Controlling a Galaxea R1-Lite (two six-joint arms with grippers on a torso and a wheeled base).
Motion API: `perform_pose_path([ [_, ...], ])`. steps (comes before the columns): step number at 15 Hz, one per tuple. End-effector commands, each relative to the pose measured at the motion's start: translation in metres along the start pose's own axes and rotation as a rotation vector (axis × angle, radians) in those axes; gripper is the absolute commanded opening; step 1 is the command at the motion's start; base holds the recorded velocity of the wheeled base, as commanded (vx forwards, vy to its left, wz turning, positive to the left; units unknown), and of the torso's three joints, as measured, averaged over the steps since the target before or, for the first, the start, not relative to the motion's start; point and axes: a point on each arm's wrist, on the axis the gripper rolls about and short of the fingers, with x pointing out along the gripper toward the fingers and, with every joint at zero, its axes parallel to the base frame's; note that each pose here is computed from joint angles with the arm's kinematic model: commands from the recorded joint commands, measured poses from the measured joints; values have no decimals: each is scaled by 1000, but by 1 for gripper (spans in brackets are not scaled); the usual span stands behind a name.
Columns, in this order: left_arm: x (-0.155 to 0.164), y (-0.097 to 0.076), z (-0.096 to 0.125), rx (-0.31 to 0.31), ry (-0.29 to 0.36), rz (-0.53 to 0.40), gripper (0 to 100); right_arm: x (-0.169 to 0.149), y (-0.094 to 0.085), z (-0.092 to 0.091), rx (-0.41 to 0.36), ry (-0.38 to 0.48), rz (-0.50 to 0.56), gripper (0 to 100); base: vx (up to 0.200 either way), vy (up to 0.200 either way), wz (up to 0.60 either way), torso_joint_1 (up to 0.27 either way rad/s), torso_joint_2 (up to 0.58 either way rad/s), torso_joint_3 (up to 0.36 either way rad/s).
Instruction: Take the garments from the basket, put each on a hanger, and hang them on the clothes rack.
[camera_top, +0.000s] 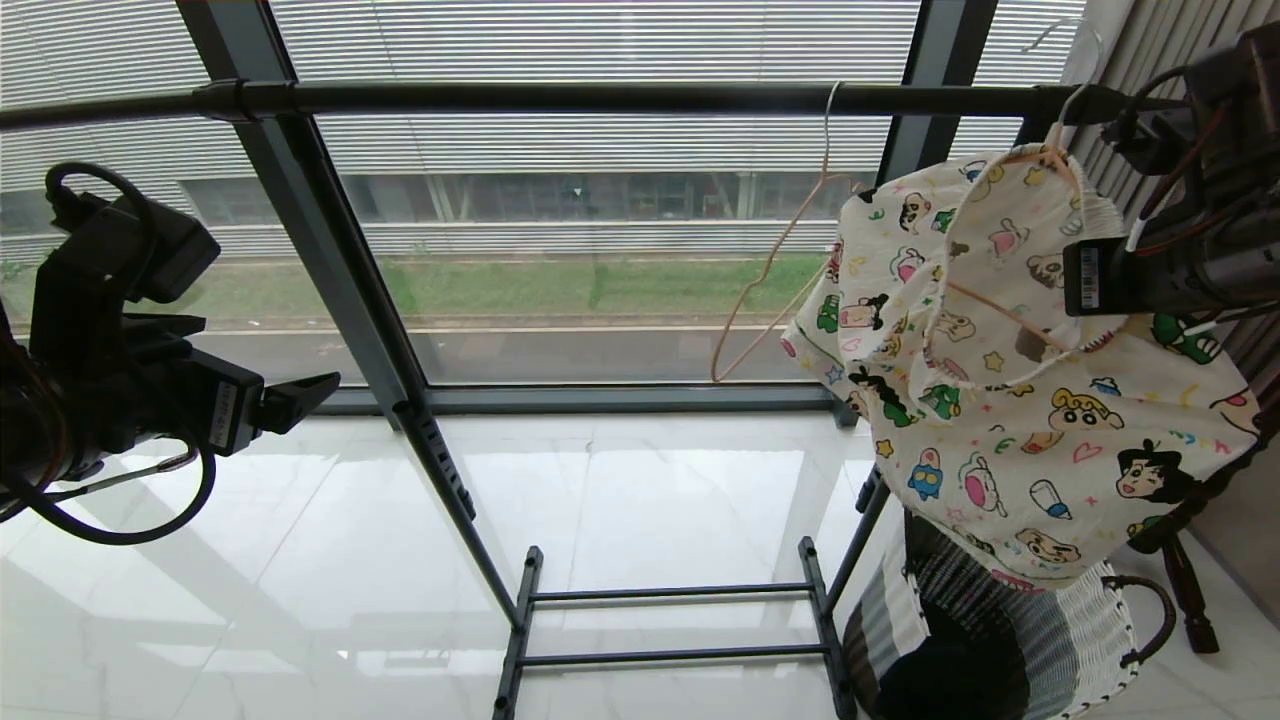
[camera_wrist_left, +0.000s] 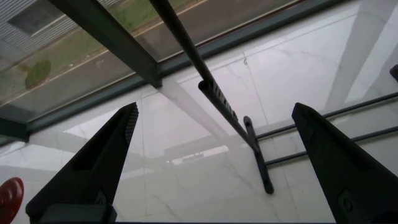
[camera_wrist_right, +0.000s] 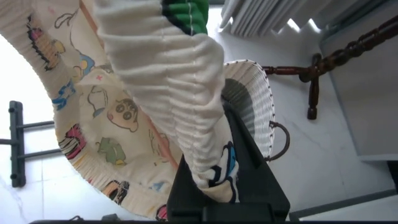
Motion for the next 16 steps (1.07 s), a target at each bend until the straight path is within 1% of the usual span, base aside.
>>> perform_pose_path([
  [1, -1, 0, 0, 0, -2, 3, 100, 15, 7, 4, -1, 5, -3, 0, 0, 0, 0, 0, 0, 0],
  [4, -1, 0, 0, 1, -2, 3, 100, 26, 11, 7, 0, 8, -7, 0, 0, 0, 0, 0, 0, 0],
  [13, -5, 0, 1, 3, -13, 2, 100, 25, 10, 9, 4, 4, -12, 0, 0, 0, 0, 0, 0, 0],
  [16, -6, -1, 0, 3, -12, 1, 100, 25, 9, 9, 4, 3, -12, 0, 200, 0, 0, -2, 1, 1],
])
